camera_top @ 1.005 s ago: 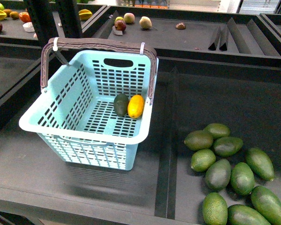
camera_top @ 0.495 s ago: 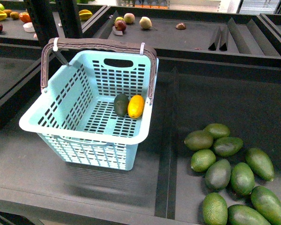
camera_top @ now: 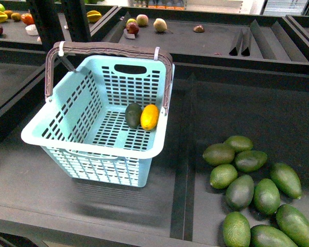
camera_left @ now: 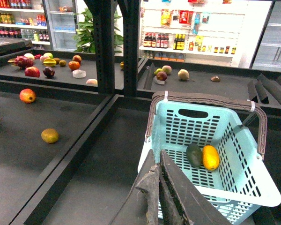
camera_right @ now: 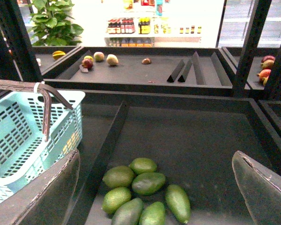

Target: Pick mango and avocado into basket

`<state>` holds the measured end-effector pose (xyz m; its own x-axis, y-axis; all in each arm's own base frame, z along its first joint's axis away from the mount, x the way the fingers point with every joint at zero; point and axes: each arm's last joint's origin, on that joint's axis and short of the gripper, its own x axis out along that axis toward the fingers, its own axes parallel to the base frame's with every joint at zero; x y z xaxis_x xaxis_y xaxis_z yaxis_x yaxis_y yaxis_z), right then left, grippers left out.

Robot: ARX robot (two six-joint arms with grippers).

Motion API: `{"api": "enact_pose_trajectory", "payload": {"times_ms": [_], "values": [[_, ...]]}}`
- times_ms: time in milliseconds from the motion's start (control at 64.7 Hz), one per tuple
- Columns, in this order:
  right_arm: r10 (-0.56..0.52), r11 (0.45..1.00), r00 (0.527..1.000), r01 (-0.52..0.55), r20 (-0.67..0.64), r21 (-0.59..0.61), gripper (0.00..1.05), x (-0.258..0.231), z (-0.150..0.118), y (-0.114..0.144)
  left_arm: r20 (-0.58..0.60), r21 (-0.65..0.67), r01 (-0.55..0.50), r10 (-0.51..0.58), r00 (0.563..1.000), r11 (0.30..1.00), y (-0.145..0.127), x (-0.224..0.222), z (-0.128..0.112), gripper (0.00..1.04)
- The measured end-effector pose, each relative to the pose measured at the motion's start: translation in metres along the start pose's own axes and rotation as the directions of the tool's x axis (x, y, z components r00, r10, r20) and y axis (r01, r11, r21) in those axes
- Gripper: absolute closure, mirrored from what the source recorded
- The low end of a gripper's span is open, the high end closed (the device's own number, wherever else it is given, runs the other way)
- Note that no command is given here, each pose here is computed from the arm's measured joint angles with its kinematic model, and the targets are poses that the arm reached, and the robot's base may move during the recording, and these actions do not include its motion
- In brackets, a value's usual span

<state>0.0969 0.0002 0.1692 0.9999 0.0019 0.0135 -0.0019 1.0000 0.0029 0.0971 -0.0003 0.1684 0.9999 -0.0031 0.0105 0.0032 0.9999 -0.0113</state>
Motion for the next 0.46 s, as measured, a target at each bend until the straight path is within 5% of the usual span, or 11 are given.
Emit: {"api": "enact_pose_trajectory", "payload": {"times_ms": [108,464], "values": [[0.0,1.0,1.0,0.0,0.0,0.0,0.09,0.0,0.0,0.0,0.0,0.0,0.0,0.0,1.0,1.0,0.0,0.0,0.0,1.02],[0.0,1.0,1.0,0.0,0.0,0.0,0.09,0.0,0.0,0.0,0.0,0.0,0.0,0.0,1.0,1.0,0.0,0.0,0.0,0.24]]}}
